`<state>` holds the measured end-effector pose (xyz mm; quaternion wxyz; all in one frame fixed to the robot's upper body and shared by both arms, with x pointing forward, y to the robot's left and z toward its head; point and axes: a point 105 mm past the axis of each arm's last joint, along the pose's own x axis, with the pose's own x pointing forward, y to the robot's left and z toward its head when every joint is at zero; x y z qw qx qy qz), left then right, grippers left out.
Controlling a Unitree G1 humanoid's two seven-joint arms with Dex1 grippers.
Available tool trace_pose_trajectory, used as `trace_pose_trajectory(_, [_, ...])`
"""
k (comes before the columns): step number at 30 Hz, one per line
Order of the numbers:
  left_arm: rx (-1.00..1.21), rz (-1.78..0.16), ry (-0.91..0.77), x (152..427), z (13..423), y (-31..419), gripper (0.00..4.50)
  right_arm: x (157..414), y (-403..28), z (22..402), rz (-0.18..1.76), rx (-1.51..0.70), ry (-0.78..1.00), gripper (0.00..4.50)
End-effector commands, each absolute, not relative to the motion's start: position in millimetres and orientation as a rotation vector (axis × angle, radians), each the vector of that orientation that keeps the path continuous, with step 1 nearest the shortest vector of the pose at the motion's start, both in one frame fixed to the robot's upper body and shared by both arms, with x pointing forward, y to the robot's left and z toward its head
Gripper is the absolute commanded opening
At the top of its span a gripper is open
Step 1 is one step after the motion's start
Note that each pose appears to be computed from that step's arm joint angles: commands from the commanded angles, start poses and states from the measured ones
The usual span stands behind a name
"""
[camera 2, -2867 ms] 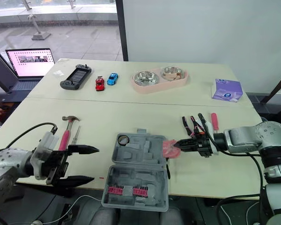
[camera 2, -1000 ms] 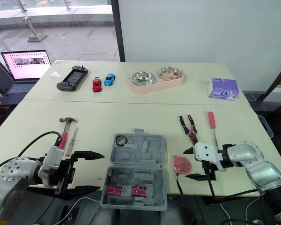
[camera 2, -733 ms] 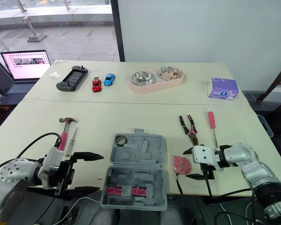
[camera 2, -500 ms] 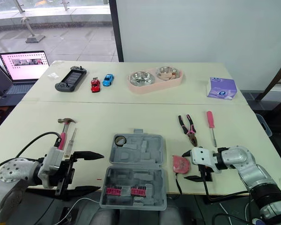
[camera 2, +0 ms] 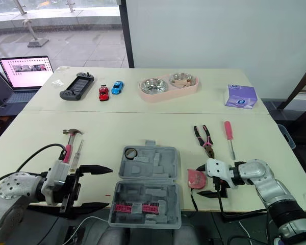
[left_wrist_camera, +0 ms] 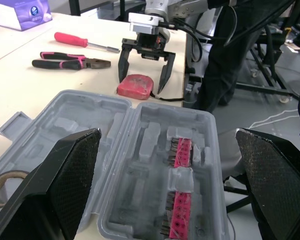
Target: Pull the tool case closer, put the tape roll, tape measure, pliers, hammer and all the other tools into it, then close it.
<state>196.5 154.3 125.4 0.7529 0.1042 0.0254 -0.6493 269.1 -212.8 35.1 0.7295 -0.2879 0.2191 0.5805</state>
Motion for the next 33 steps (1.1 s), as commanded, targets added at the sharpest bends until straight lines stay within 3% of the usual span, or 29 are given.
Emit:
trace_pose_trajectory(1, [0.255, -1.426, 0.038, 194.2, 129.6, 152.8, 4.50, 270.8, -205.3, 38.2, 1.285, -0.615, 0.463, 4.44])
trace_pose_trajectory(4, [0.257, -1.424, 0.039, 194.4, 129.1, 152.8, 4.50, 271.9, -202.4, 38.6, 1.281, -0.601, 0.458, 4.44])
trace_pose_trajectory(9, [0.259, -1.421, 0.039, 194.5, 128.7, 153.1, 4.50, 272.8, -200.9, 40.4, 1.269, -0.588, 0.451, 2.94])
trace_pose_trajectory(15, [0.260, -1.415, 0.043, 194.8, 128.0, 153.8, 4.50, 273.5, -196.1, 59.4, 1.286, -0.612, 0.403, 2.94])
trace_pose_trajectory(21, [0.264, -1.406, 0.048, 196.1, 127.1, 155.9, 4.50, 283.7, -151.3, 119.9, 1.361, -0.671, 0.259, 2.94])
trace_pose_trajectory(27, [0.274, -1.386, 0.046, 200.7, 128.5, 158.1, 4.50, 291.0, -118.4, 127.3, 1.357, -0.814, 0.416, 2.94])
trace_pose_trajectory(33, [0.284, -1.368, 0.043, 201.9, 130.3, 159.8, 4.50, 310.4, -100.6, 135.0, 1.230, -0.907, 0.508, 2.94])
